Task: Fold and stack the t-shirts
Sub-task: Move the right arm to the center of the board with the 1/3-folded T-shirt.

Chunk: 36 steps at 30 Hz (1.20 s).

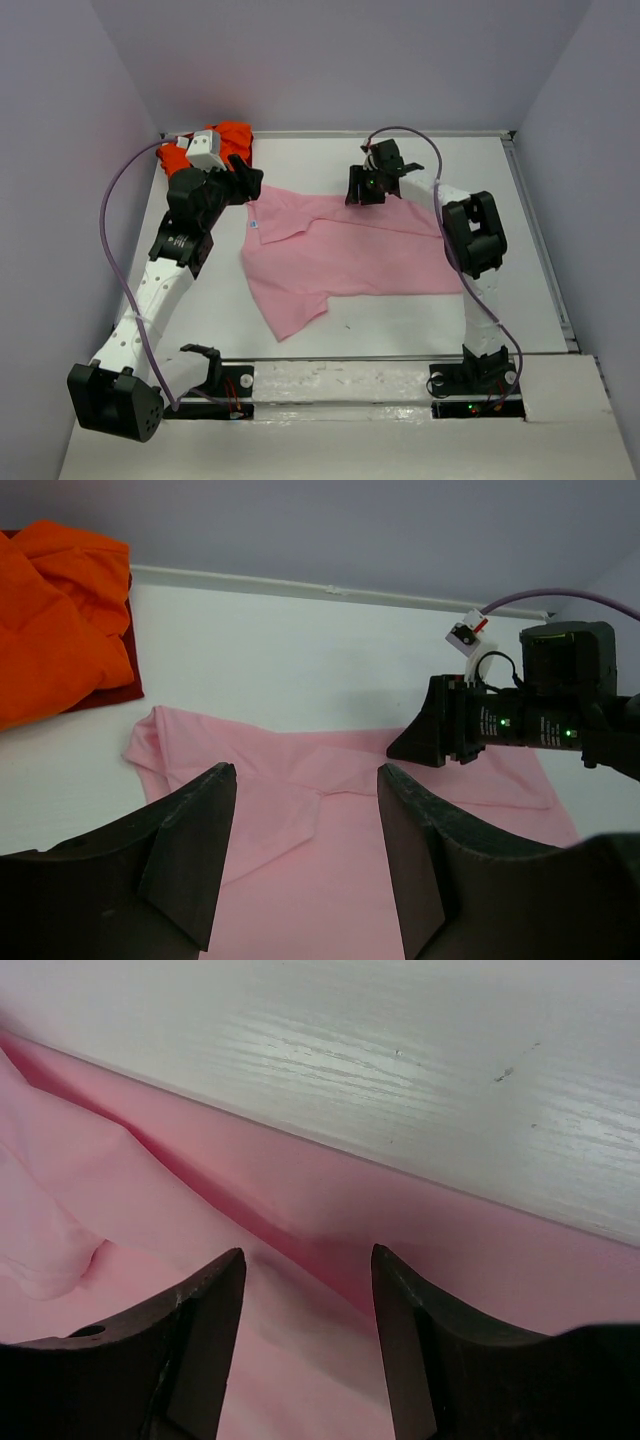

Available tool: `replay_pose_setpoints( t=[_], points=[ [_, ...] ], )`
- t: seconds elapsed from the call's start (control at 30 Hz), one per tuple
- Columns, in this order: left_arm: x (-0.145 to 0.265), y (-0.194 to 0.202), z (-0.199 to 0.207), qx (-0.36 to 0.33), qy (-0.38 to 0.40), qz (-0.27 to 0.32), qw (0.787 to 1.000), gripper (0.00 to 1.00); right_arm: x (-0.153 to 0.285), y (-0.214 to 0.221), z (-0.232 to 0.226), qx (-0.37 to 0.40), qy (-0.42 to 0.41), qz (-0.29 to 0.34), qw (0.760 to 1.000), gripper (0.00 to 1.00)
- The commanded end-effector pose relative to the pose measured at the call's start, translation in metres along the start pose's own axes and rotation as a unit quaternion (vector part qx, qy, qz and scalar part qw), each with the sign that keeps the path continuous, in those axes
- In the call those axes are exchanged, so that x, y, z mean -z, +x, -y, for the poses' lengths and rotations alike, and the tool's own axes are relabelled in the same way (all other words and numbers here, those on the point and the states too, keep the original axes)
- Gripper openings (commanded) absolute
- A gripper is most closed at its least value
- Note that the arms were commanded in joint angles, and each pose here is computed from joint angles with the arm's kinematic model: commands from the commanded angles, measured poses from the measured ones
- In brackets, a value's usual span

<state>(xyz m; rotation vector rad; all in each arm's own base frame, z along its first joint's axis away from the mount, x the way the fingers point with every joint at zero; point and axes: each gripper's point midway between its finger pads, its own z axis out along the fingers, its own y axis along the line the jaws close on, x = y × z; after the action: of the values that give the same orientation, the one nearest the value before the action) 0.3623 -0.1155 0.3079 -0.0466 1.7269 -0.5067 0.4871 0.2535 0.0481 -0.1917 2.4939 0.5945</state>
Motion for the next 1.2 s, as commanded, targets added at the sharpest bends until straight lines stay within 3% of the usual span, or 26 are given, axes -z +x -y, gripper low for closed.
replay_pose_setpoints(
  t=[0.0,0.37,0.6,0.97,1.17],
  points=[
    [0.001,-0.011,0.004,-0.010,0.011,0.025,1.000,0.68,-0.002,-0.014,-0.008,0.000,-0.015,0.014,1.000,0.59],
    [0.003,-0.015,0.002,-0.015,0.004,0.031,0.999,0.68,-0.031,-0.011,0.018,-0.010,0.043,-0.008,0.999,0.59],
    [0.004,-0.016,0.001,-0.016,0.000,0.033,0.999,0.68,-0.033,-0.037,0.029,-0.014,0.063,0.010,0.998,0.60],
    [0.004,-0.016,-0.002,-0.020,-0.006,0.032,0.999,0.68,-0.015,-0.088,0.088,-0.041,0.145,0.070,0.986,0.61],
    [0.002,-0.013,-0.003,-0.020,-0.008,0.028,0.999,0.68,-0.006,-0.119,0.069,0.014,0.090,0.093,0.991,0.62]
  ],
)
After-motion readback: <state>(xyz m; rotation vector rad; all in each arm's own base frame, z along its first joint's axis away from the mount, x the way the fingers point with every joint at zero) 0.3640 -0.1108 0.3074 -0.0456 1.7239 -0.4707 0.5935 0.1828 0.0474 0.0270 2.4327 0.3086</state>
